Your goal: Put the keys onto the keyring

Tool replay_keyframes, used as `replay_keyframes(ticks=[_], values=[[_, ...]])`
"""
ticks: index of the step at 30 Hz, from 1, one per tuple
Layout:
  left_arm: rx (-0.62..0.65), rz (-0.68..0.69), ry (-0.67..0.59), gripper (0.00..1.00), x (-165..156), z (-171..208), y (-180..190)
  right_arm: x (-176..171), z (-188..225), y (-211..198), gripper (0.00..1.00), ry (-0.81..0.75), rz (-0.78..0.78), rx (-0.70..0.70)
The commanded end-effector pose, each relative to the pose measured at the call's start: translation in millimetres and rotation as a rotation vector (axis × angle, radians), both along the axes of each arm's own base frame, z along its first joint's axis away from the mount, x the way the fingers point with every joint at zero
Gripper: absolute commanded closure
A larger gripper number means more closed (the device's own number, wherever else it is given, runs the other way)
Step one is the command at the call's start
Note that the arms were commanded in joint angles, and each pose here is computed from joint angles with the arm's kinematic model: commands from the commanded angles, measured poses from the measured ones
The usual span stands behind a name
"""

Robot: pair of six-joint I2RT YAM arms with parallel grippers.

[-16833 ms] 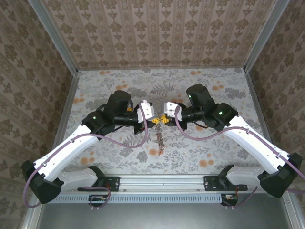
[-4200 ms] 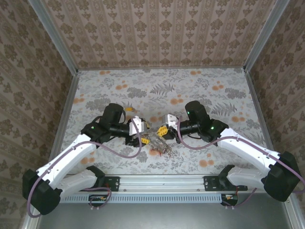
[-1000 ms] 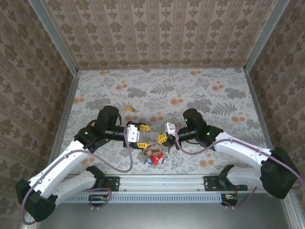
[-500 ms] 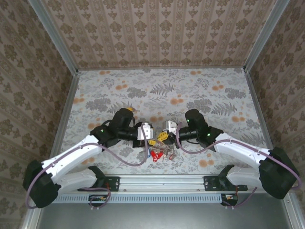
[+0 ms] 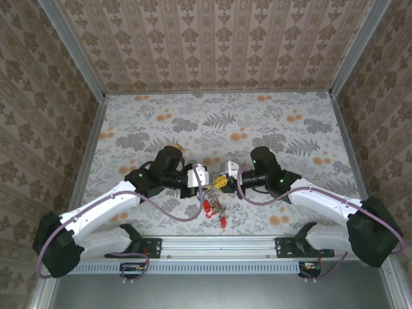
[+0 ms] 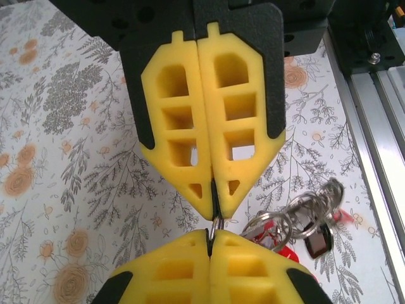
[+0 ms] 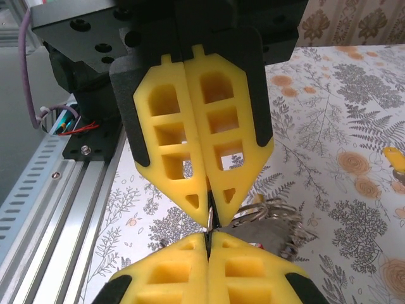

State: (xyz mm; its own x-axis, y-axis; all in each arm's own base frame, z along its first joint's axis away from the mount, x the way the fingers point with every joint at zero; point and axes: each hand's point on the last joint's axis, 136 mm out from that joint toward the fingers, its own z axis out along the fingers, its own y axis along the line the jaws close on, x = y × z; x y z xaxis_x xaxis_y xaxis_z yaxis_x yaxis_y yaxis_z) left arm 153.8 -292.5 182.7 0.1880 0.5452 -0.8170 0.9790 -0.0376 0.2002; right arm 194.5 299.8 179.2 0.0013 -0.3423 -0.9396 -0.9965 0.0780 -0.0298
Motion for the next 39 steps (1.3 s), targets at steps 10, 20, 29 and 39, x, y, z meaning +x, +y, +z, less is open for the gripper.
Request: replay_keyframes(ticks=[10,20,29,39], values=[[-0.015,-0.051,-0.051,1.0,-7.1,8.9,2.6,0.4,-6.5,-3.4,0.96,0.004,-0.01,-0.053],[-0.041,-0.017,0.002,1.0,2.2,23.5,4.7,14.8,-12.8,-2.7,0.75,0.012,-0.09,-0.072],[0.011,-0.016,0.07,1.0,3.4,20.5,4.2,14.2,-10.0,5.1,0.72,-0.012,-0.082,-0.06],[0.016,-0.021,0.077,1.0,6.9,18.4,-0.5,11.1,-1.7,10.2,0.74,-0.044,-0.051,-0.014]])
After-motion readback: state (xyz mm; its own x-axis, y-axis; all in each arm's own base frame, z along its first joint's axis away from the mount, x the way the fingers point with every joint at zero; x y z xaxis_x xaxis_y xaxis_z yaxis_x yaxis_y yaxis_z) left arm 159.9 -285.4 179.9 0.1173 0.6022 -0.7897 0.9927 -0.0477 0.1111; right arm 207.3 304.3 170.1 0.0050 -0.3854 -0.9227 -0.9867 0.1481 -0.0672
